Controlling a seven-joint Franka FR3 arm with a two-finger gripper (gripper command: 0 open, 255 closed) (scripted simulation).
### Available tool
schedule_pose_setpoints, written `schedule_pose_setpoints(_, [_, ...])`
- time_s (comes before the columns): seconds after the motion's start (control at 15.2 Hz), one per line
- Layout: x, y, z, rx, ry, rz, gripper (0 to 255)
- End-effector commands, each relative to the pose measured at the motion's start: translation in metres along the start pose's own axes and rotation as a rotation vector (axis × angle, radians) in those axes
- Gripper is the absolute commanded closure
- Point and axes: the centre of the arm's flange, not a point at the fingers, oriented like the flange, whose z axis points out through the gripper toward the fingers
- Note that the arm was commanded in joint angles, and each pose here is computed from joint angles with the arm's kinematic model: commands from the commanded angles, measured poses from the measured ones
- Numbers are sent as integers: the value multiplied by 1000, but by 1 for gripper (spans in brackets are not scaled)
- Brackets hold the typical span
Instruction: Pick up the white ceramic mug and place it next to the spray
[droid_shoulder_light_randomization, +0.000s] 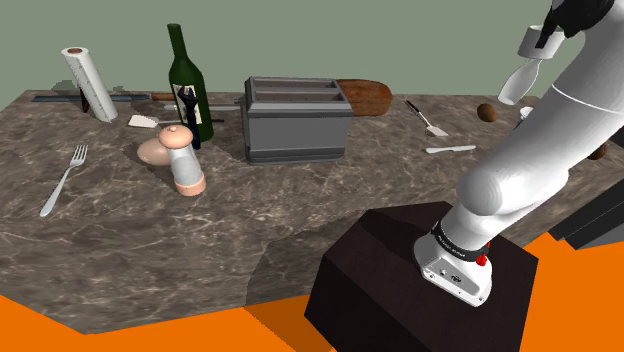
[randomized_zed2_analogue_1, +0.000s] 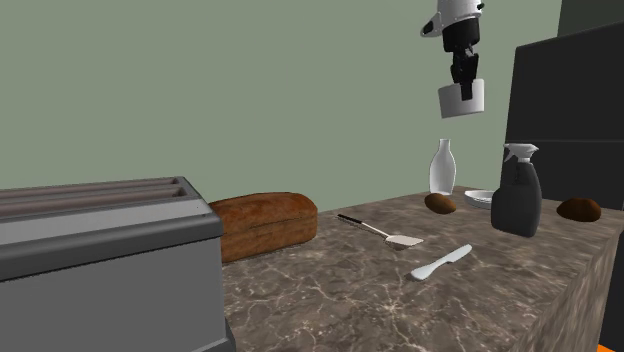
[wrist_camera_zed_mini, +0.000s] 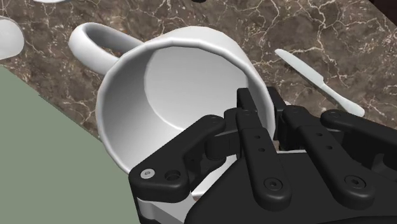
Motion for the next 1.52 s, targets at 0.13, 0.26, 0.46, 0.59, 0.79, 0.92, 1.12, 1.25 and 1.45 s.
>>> schedule_pose_setpoints(0.13, [-18, 16, 16, -2, 0, -4, 255])
schedule_pose_setpoints(0.26, [-16, 15, 27, -2, 0, -4, 255])
schedule_pose_setpoints(0.46, [-13, 14, 42, -2, 0, -4, 255])
schedule_pose_setpoints(0.59, [-11, 13, 52, -2, 0, -4, 255])
schedule_pose_setpoints(0.79, [-8, 12, 68, -2, 0, -4, 255])
schedule_pose_setpoints(0.92, [-7, 11, 78, -2, 0, -4, 255])
schedule_pose_setpoints(1.12, [-4, 10, 94, -2, 0, -4, 255])
schedule_pose_setpoints(1.25, [-2, 9, 104, -2, 0, -4, 255])
schedule_pose_setpoints(1.45, [1, 7, 120, -2, 0, -4, 255])
